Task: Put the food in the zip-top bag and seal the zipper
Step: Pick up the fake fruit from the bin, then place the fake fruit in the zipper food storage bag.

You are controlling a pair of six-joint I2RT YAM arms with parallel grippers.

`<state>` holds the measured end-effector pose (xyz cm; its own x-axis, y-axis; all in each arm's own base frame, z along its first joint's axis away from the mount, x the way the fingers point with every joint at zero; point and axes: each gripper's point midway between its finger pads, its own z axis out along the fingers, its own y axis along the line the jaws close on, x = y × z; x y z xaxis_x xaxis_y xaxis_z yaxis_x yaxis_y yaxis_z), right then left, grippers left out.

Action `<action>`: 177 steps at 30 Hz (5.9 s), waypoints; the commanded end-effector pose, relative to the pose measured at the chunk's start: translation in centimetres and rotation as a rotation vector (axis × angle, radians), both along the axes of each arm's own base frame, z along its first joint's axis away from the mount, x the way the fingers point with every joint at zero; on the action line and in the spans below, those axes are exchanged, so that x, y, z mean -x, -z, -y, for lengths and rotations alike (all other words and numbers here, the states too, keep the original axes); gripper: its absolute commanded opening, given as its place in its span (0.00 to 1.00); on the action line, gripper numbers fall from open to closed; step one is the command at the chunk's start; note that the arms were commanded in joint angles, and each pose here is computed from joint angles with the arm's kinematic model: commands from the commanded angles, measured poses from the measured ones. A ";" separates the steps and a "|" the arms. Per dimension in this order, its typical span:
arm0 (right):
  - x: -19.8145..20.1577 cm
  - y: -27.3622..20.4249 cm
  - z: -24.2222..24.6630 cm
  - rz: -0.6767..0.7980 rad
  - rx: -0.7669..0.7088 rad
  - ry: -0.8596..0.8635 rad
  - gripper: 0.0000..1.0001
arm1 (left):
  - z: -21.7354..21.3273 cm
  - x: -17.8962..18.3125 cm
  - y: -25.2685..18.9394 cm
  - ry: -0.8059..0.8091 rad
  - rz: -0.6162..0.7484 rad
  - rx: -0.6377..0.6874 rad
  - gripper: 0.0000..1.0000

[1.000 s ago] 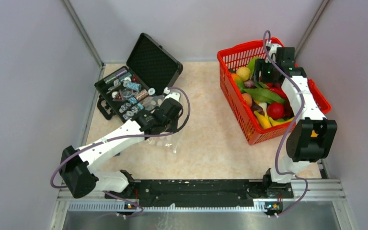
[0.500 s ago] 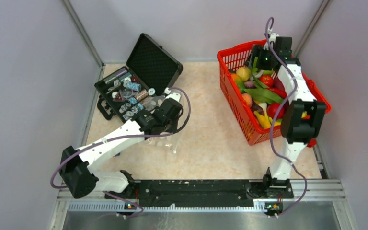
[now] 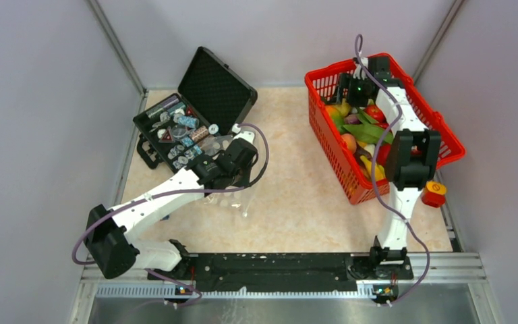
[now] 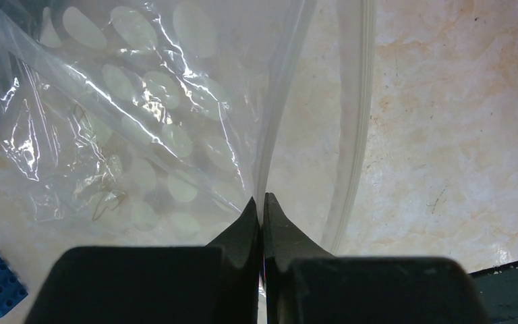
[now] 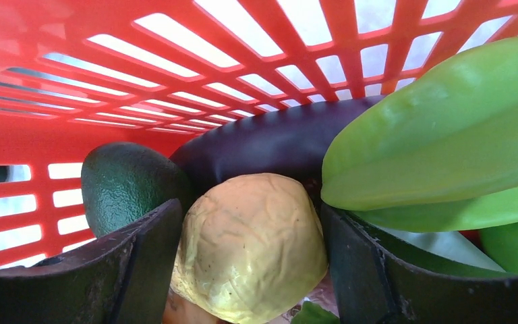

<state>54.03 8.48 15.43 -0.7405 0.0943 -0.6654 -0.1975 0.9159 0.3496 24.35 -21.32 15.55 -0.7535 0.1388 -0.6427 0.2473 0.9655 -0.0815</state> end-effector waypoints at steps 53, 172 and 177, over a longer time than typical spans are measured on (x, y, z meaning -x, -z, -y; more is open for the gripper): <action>12.1 -19.1 11.7 0.491 0.112 0.509 0.27 | 0.1 0.4 -1.3 0.004 0.035 0.080 0.00; 29.5 -6.7 -23.5 0.745 -0.167 -0.504 0.27 | 4.5 1.4 -6.9 0.151 0.040 0.315 0.00; 29.1 -6.6 -24.8 0.716 -0.070 -0.513 0.41 | 5.0 1.5 -7.7 0.160 0.041 0.341 0.00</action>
<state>24.20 31.75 19.35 -0.1637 -0.0444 -0.9855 -0.7805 0.6168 0.1018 22.10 -24.91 19.46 -0.7573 0.0966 -0.6459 0.3752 0.8738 -0.3093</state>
